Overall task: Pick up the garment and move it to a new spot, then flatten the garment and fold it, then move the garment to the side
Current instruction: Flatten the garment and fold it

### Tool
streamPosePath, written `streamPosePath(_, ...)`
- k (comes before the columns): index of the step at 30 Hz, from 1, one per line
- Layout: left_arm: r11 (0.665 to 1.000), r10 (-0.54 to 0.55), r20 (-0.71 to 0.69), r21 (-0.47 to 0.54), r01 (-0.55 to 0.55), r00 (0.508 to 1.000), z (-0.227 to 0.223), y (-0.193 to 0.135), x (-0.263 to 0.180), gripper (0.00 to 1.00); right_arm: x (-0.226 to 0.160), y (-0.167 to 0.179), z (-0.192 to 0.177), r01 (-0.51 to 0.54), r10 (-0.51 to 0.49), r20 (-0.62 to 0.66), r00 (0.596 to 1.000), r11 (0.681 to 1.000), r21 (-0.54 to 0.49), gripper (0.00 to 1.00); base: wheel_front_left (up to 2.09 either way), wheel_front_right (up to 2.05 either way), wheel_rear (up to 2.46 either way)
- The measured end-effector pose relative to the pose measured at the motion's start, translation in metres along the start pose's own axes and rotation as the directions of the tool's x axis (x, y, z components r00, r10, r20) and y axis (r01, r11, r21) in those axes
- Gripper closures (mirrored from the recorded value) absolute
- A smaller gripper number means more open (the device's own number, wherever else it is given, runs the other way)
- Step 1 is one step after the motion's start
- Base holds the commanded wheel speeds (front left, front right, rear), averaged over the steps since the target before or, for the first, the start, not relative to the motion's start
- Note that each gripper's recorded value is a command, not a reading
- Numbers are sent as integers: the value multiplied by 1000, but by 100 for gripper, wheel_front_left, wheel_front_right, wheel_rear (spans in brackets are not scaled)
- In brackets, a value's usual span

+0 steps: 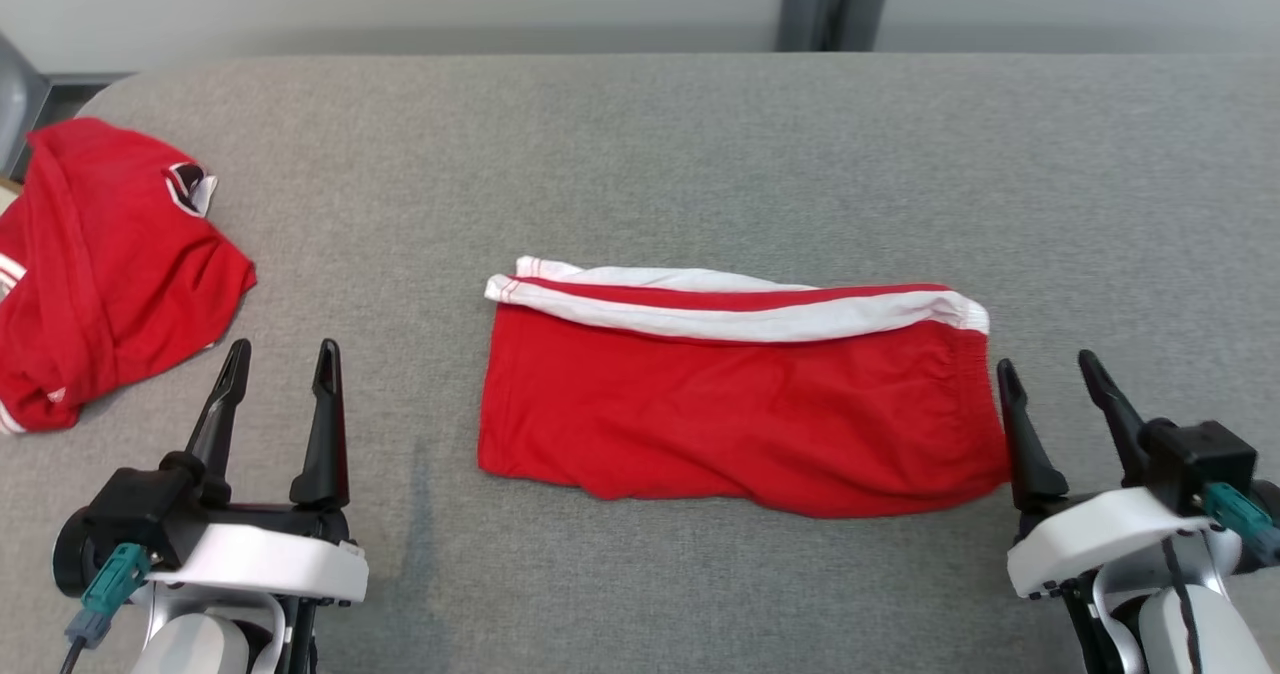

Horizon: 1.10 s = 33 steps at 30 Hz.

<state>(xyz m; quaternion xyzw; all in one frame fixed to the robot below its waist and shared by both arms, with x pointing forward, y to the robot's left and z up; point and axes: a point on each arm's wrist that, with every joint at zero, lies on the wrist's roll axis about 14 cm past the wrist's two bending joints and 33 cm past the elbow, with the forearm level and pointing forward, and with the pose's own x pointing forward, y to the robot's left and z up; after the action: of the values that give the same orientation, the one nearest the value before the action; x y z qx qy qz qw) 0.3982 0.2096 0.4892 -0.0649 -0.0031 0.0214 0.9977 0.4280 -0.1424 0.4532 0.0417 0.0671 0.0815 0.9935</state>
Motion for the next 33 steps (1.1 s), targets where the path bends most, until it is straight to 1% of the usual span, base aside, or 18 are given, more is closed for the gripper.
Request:
streamPosePath(4, 1000, 24, -18, 0, -24, 1000, -7, 8, 3, 0, 16, 15, -25, -44, 45, -87, 995, 999, 10, 0, 0, 0, 0)
streamPosePath(6, 999, 33, -25, -4, -33, 999, -10, 11, 4, 0, 21, 22, -43, -64, 67, -158, 985, 998, 23, 0, 0, 0, 0)
streamPosePath(7, 999, 38, -28, -5, -38, 999, -12, 12, 4, 0, 22, 24, -49, -67, 71, -173, 982, 997, 30, 0, 0, 0, 0)
streamPosePath(12, 999, 52, -39, -1, -52, 998, -16, 18, 4, 0, 23, 18, -74, -49, 58, -243, 968, 998, 41, 0, 0, 0, 0)
streamPosePath(17, 999, 53, -36, 1, -53, 998, -16, 18, 6, 0, 18, 16, -88, -31, 50, -284, 958, 997, 70, 0, 0, 0, 0)
streamPosePath(18, 999, 53, -36, -1, -53, 998, -16, 17, 7, 0, 18, 17, -90, -31, 53, -290, 956, 996, 79, 12, 0, 0, 0)
streamPosePath(19, 999, 49, -35, -3, -49, 998, -16, 16, 8, 0, 19, 17, -91, -31, 55, -293, 955, 996, 89, 57, 0, 0, 0)
streamPosePath(20, 999, 47, -33, -3, -47, 998, -16, 16, 9, 0, 19, 18, -91, -32, 58, -294, 954, 995, 93, 77, 0, 0, 0)
streamPosePath(21, 999, 38, -29, -16, -38, 999, -16, 12, 12, 0, 20, 20, -91, -35, 66, -294, 954, 993, 109, 100, 0, 0, 0)
streamPosePath(33, 1000, 18, 1, -13, -18, 1000, -8, 6, 20, 0, 8, -14, -87, 23, 6, -290, 957, 995, 96, 100, 0, 0, 0)
